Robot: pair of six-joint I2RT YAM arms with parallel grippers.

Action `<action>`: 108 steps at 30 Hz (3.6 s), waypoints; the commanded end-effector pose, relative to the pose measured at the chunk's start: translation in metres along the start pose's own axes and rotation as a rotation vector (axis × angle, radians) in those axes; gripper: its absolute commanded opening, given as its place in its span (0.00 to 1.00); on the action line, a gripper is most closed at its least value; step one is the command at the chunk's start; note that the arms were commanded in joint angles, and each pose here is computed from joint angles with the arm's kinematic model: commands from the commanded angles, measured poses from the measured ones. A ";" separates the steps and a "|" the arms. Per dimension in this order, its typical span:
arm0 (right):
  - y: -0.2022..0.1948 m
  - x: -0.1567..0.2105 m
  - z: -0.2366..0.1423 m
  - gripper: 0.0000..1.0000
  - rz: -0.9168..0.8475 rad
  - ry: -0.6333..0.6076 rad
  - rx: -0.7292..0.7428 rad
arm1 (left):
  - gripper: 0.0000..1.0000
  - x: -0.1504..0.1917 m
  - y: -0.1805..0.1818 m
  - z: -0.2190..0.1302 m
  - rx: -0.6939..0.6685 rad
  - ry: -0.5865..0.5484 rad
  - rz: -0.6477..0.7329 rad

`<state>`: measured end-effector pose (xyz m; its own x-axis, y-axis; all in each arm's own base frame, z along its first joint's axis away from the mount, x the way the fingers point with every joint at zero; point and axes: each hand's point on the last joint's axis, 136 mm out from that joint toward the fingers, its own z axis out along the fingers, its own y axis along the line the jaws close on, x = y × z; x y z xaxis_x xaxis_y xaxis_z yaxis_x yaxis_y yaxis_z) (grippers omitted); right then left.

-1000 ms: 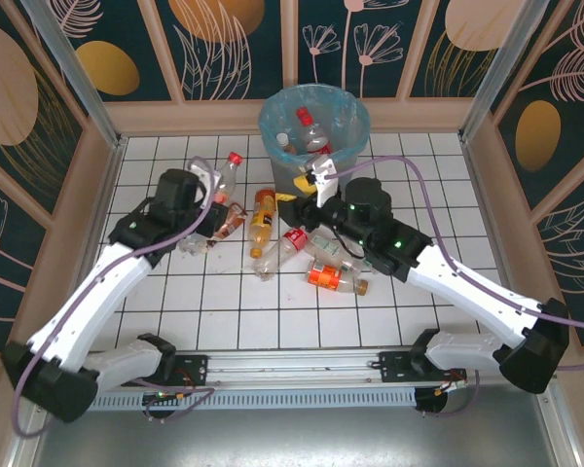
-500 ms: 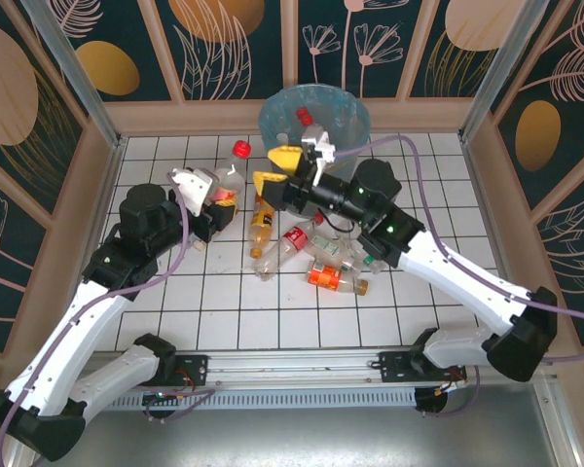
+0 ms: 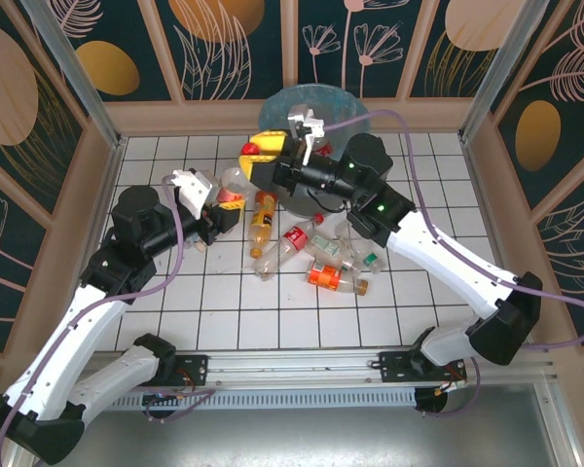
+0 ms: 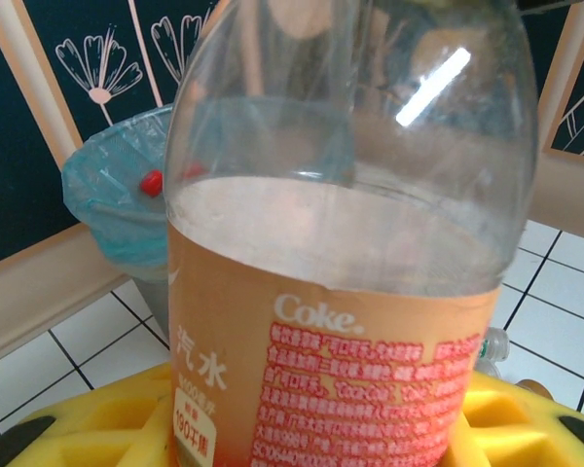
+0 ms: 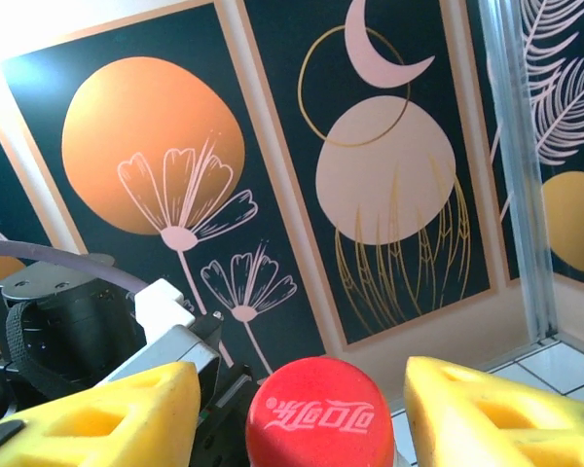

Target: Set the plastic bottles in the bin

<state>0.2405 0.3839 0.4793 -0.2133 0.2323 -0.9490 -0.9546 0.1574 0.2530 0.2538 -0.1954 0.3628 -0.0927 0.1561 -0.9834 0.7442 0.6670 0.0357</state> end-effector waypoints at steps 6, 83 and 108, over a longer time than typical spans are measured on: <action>0.003 -0.005 0.008 0.37 0.004 0.027 -0.035 | 0.41 -0.007 -0.005 -0.004 0.020 -0.038 0.048; -0.313 0.105 -0.075 0.33 0.023 0.384 0.461 | 0.98 0.060 0.046 0.002 -0.292 -0.040 0.076; -0.300 0.087 -0.062 0.12 0.046 0.382 0.421 | 0.98 0.062 0.047 0.002 -0.298 -0.031 0.076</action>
<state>0.4994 0.2912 0.3188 -0.3518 -0.0856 -0.9322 -0.7836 0.5717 0.2433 0.2839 -0.1582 0.3055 -0.0242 0.1830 -0.9828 0.5303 0.8358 0.1426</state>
